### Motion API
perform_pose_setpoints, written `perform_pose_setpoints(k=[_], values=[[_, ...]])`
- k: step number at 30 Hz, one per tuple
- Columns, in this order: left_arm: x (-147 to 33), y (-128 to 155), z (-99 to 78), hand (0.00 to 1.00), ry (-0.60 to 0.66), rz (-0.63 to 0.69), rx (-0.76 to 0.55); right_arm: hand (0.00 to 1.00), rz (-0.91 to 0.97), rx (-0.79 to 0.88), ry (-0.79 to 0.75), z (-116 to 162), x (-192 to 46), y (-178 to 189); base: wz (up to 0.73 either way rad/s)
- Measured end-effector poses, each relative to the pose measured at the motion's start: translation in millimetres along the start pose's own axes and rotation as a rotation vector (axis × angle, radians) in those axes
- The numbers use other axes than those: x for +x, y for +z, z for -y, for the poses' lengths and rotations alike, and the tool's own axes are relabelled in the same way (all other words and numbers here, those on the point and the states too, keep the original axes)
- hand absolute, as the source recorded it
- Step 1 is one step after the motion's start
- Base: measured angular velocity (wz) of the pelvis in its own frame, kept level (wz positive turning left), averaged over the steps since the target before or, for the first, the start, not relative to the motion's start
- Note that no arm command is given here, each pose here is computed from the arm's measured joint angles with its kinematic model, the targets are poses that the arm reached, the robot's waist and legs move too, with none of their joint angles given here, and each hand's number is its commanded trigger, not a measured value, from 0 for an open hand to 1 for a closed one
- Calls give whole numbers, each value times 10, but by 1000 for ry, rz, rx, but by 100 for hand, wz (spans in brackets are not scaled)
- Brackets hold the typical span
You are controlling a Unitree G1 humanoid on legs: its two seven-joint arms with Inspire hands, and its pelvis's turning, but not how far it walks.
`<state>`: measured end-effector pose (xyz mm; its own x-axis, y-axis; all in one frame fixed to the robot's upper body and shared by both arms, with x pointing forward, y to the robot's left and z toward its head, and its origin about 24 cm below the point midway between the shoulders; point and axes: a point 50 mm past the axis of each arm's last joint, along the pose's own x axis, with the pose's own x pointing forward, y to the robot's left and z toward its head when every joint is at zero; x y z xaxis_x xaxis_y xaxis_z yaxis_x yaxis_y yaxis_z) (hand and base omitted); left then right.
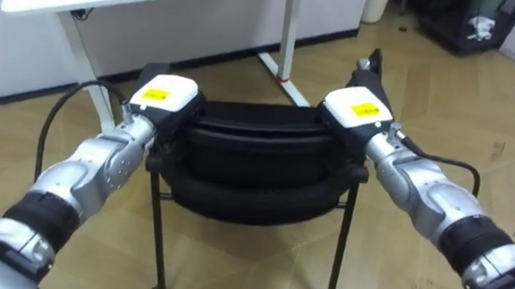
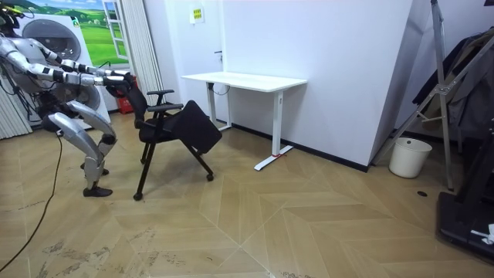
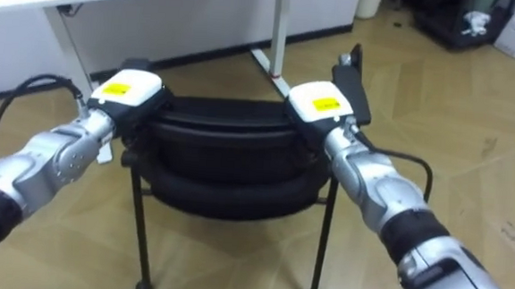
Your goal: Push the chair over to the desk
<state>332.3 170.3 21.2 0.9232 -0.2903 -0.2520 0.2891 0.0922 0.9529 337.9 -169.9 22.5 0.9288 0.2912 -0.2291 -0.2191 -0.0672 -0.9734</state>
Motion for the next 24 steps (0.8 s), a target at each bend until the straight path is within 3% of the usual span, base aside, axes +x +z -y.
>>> perform_pose_setpoints(k=[7,17,24], values=[[27,39,-43,100,29,10,9,100,-8,-10,-31,43,-2,-34,-8],[76,46,-240,100,75,14,31,100,-27,-22,-90,174,-8,-88,1],[26,-19,-185,100,47,4,47,100,-37,8,-59,60,14,17,-19]])
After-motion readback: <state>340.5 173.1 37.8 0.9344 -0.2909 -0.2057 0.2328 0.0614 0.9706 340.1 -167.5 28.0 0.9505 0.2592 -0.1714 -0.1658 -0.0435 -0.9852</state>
